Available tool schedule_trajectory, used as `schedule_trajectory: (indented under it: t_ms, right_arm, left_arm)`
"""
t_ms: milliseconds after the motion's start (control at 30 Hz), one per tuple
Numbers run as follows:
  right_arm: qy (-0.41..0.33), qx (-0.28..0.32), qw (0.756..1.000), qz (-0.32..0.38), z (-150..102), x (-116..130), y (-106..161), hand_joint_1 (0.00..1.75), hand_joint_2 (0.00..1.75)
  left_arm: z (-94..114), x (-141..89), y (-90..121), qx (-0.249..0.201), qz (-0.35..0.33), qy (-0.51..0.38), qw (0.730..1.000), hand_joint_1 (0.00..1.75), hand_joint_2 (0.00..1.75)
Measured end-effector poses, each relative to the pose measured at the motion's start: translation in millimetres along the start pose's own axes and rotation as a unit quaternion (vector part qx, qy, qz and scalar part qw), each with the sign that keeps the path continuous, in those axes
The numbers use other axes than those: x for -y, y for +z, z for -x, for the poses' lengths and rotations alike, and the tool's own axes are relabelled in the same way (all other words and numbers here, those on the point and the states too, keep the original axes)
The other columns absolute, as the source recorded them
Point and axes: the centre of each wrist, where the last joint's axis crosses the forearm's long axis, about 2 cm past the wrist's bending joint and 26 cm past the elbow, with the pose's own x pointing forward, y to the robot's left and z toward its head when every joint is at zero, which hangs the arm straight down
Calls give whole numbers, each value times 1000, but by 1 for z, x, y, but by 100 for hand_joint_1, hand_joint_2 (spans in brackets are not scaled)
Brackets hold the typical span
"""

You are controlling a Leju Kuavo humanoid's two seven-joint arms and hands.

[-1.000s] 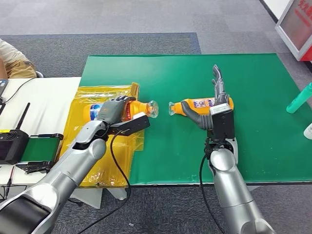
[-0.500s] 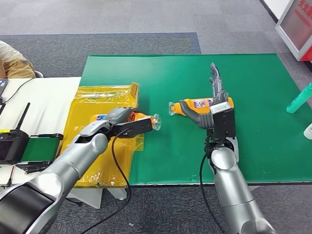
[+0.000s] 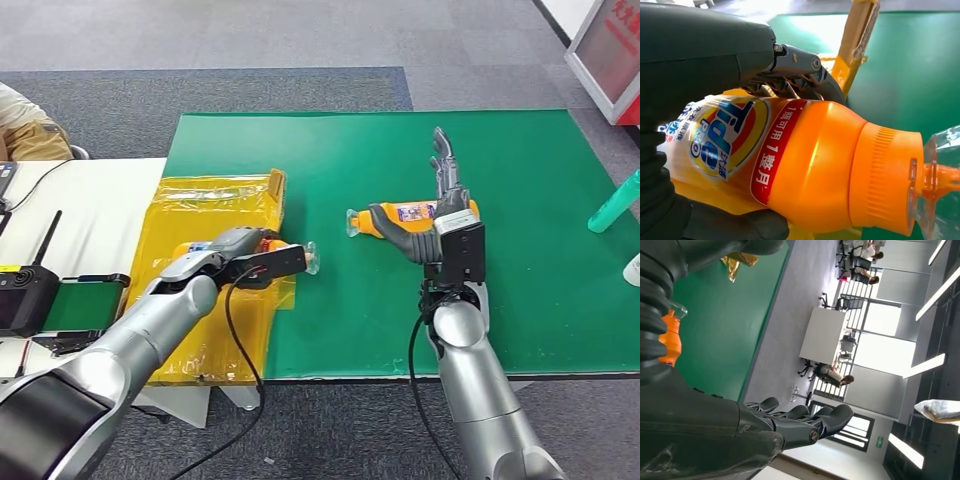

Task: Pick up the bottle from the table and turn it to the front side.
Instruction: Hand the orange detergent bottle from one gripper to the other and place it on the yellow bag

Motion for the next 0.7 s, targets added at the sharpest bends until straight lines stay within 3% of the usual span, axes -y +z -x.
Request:
schedule_trajectory:
  t_ms: [100, 700]
  right_arm:
    - [-3, 1, 1000, 3, 0, 0, 0, 0, 175]
    - [-7, 8, 1000, 6, -2, 0, -5, 0, 175]
  left_arm:
    - [4, 3, 0, -7, 13, 8, 1000, 0, 175]
    - [12, 8, 1, -23, 1, 15, 1000, 0, 175]
